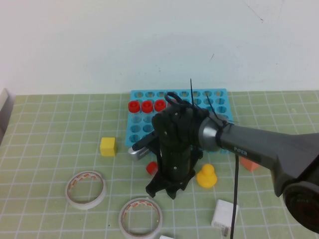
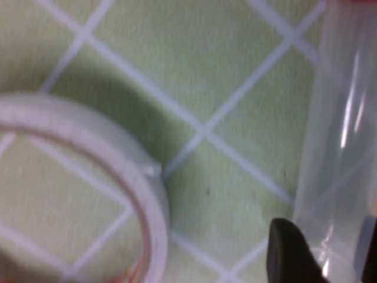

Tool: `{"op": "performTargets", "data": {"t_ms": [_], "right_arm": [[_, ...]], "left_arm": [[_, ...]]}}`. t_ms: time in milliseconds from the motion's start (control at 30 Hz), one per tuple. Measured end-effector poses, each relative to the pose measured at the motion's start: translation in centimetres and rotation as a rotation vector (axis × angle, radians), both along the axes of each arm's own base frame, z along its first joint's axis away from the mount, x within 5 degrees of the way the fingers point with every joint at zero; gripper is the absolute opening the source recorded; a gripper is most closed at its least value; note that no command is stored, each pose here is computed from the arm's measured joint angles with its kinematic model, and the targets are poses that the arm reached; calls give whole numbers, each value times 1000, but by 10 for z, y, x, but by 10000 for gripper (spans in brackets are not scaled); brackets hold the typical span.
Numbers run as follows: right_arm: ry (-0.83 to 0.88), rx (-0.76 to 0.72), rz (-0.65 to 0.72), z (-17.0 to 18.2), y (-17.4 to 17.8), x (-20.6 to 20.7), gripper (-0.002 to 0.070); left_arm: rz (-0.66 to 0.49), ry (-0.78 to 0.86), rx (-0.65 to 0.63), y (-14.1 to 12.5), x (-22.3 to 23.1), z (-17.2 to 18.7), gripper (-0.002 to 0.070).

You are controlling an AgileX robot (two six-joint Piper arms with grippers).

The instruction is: Place the test tubes

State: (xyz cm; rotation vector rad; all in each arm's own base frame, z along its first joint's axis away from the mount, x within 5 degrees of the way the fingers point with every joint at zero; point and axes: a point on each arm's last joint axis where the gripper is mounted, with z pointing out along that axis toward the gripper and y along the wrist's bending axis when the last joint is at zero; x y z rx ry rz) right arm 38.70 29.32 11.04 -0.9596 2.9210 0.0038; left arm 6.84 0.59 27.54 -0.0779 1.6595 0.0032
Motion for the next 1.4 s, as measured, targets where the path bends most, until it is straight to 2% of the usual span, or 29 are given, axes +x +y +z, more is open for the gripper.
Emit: {"op": "performTargets", "data": {"t_ms": [167,300,567,733,867,1033,1167,1400], "right_arm": [[27,-23,28,14,1,-2,231],[-9,6,67,47,2,-5,231],[-193,99,151,155,-8,-25,231],[-386,192,163,234,-30,-49,231],[-498,253,164,274,-50,-73,231],[-552,287,170,280,-70,-99,231],[-586,319,170,259,-86,-119,231],[-702,495,152,212,-109,-162,231]], "left_arm": [[-2,-4,0,0,0,0,-1],[-4,-8,0,0,0,1,-1],[-3,-8,1,0,0,1,-1],[-4,19,-1,0,1,-8,-1],[-7,32,-23,-1,2,-12,-1],[-14,38,-102,-2,2,-14,-1],[-14,39,-195,-3,2,-14,-1],[-16,32,-208,-4,2,-13,-1]]}}
